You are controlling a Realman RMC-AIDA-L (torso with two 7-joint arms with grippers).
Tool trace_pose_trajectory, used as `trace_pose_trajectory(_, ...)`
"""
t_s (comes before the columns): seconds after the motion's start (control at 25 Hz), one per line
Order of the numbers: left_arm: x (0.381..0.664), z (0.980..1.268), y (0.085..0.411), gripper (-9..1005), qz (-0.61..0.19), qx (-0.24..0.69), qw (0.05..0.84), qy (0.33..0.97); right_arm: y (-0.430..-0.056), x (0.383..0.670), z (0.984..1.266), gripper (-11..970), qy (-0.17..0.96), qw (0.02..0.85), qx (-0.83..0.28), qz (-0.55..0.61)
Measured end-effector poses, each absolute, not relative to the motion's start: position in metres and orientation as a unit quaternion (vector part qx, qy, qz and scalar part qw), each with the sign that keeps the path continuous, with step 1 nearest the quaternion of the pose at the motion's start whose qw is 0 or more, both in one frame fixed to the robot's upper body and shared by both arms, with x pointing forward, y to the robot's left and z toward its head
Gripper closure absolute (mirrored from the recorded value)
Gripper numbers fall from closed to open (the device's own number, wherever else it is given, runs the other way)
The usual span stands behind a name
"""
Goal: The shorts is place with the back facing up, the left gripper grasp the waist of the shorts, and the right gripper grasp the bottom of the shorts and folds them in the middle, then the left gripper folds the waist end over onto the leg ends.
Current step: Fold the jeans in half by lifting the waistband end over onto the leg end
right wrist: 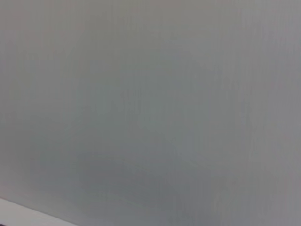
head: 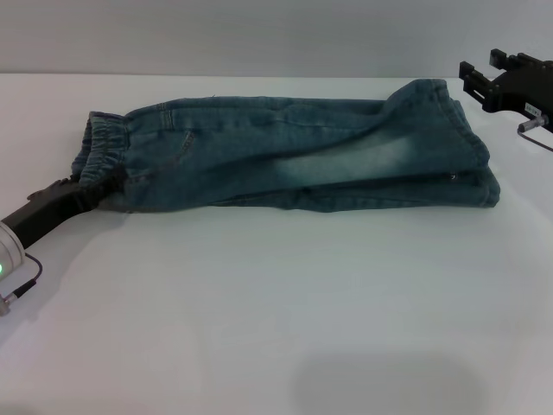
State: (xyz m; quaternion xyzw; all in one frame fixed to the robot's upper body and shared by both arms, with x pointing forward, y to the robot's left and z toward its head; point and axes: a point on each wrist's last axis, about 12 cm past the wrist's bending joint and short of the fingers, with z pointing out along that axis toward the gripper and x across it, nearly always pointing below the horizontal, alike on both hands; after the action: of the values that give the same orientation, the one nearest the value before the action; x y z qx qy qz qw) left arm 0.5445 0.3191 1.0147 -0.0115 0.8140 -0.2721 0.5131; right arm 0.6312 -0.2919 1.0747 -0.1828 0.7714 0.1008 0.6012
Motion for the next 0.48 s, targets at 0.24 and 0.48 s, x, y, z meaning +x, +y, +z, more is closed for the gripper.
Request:
trace_pose_trajectory(0.24, 0.5445, 1.0144, 0.318, 296, -0.275, -0.015, 0.512, 0.814, -0.2922, 0.6311, 1.0747, 465, 0.771, 0.601, -0.182, 0.101)
trace_pose_trajectory(0.48, 0.5434, 1.0131, 0.3171, 337, -0.27, -0.005, 0.513, 0.815, -0.2936, 0.6304, 1.0744, 465, 0.772, 0.601, -0.181, 0.099)
